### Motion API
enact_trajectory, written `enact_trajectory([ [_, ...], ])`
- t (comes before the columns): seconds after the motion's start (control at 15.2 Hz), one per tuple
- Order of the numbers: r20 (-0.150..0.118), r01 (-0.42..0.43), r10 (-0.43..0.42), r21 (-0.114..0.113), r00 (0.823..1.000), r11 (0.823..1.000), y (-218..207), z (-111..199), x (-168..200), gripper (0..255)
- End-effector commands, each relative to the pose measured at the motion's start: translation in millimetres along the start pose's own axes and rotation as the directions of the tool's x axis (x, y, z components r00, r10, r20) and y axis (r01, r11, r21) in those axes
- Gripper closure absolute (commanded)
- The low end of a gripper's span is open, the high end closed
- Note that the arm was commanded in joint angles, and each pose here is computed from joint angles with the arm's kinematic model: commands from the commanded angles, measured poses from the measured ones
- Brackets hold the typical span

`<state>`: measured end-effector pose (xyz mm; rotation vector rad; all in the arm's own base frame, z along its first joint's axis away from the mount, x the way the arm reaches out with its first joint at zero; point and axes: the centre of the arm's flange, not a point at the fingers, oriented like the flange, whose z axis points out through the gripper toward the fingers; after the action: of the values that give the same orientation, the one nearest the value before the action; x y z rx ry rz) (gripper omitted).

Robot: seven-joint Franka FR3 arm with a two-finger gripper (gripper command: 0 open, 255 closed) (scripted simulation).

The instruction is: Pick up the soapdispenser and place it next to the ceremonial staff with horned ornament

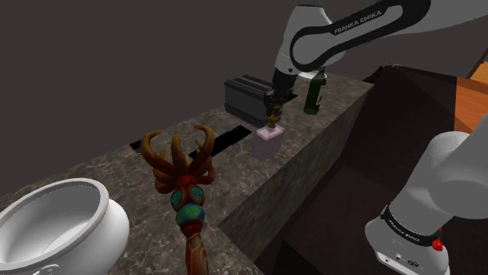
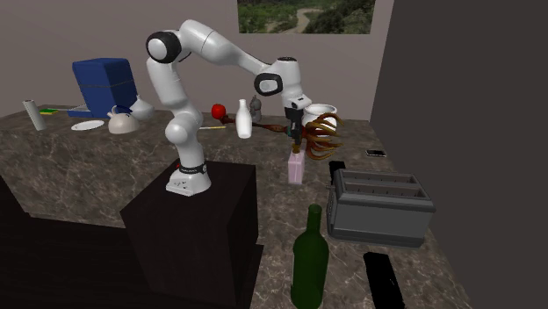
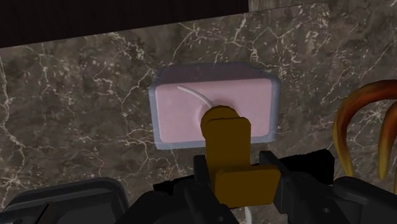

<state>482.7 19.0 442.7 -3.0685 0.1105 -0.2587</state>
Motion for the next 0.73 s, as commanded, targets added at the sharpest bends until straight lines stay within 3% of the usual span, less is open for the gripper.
enact_trajectory([
  [0.0,-0.001,0.000,0.000,0.000,1.000,1.000,0.6,9.8,-1.8,255],
  [0.66,-0.001,0.000,0.000,0.000,1.000,1.000,1.2,18.7,-3.3,255],
])
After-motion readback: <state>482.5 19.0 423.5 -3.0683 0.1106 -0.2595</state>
